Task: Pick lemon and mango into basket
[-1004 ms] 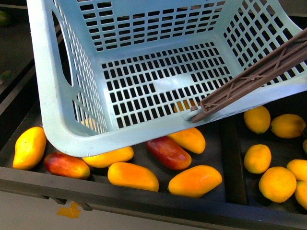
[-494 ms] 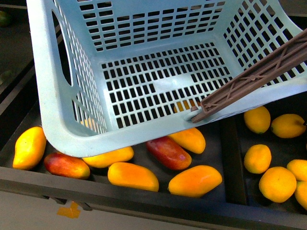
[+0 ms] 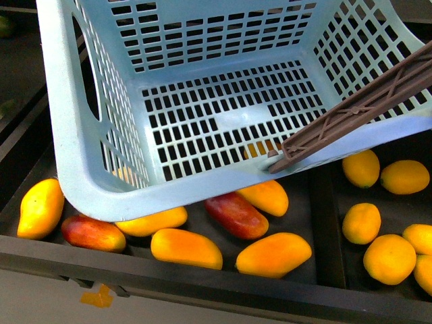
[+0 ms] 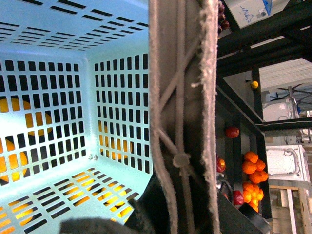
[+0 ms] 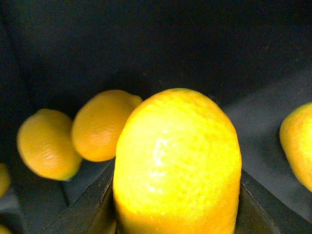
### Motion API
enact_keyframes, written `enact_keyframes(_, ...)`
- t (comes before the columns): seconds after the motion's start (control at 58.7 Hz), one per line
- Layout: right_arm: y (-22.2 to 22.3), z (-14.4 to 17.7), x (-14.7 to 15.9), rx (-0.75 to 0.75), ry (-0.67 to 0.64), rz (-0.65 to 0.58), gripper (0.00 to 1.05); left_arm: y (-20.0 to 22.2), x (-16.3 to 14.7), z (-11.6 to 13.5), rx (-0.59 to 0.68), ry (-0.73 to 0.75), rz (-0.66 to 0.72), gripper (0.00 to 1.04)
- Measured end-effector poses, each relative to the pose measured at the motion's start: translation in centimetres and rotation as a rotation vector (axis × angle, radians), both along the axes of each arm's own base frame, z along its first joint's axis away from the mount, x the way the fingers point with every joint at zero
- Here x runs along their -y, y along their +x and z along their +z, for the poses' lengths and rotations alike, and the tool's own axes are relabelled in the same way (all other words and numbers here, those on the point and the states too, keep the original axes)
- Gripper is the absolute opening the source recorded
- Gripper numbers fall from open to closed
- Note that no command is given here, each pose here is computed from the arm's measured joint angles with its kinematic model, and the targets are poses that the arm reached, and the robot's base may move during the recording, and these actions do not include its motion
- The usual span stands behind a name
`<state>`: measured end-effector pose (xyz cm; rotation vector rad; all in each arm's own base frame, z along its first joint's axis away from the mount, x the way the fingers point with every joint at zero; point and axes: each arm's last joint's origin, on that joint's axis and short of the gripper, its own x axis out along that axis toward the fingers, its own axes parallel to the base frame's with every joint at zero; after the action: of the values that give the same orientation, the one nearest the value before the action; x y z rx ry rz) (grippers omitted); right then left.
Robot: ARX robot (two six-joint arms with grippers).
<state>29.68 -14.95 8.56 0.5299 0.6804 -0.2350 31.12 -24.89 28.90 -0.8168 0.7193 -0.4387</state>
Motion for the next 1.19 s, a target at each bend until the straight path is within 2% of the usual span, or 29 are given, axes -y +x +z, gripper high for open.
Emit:
enact_keyframes(0.051,-0.6,1.9,-0.4,0.042,0.004,0.021,0.50,0.0,0.0,0.0,0.000,0.000,0.000,0.05)
enact_keyframes(0.204,-2.1,11.9,-3.7,0.328,0.011,0.100,0.50,0.0,0.0,0.0,0.000,0.000,0.001,0.05)
enact_keyframes(0.255,-2.4,13.8,-4.9,0.386,0.011,0.119,0.50,0.0,0.0,0.0,0.001,0.001,0.001,0.05)
enact_keyframes(0.375,-2.3,15.9,-8.2,0.452,0.029,0.173,0.50,0.0,0.0,0.0,0.001,0.001,0.000,0.05)
enact_keyframes(0.613,-0.6,15.8,-16.1,0.447,0.030,0.288,0.50,0.0,0.0,0.0,0.000,-0.001,0.000,0.05)
enact_keyframes(0.851,-0.2,14.5,-20.1,0.415,0.009,0.341,0.50,0.0,0.0,0.0,0.001,0.001,0.001,0.05)
enact_keyframes(1.004,-0.5,13.6,-20.4,0.403,-0.019,0.306,0.74,0.0,0.0,0.0,0.000,0.000,0.000,0.05)
enact_keyframes(1.107,-0.5,13.3,-19.7,0.400,-0.023,0.226,0.91,0.0,0.0,0.0,0.001,0.001,0.001,0.05)
enact_keyframes(1.141,-0.7,13.3,-19.4,0.400,-0.019,0.196,0.96,0.0,0.0,0.0,0.001,0.001,-0.002,0.05)
enact_keyframes(1.192,-0.9,13.4,-18.9,0.403,-0.022,0.161,0.97,0.0,0.0,0.0,0.001,0.002,-0.002,0.05)
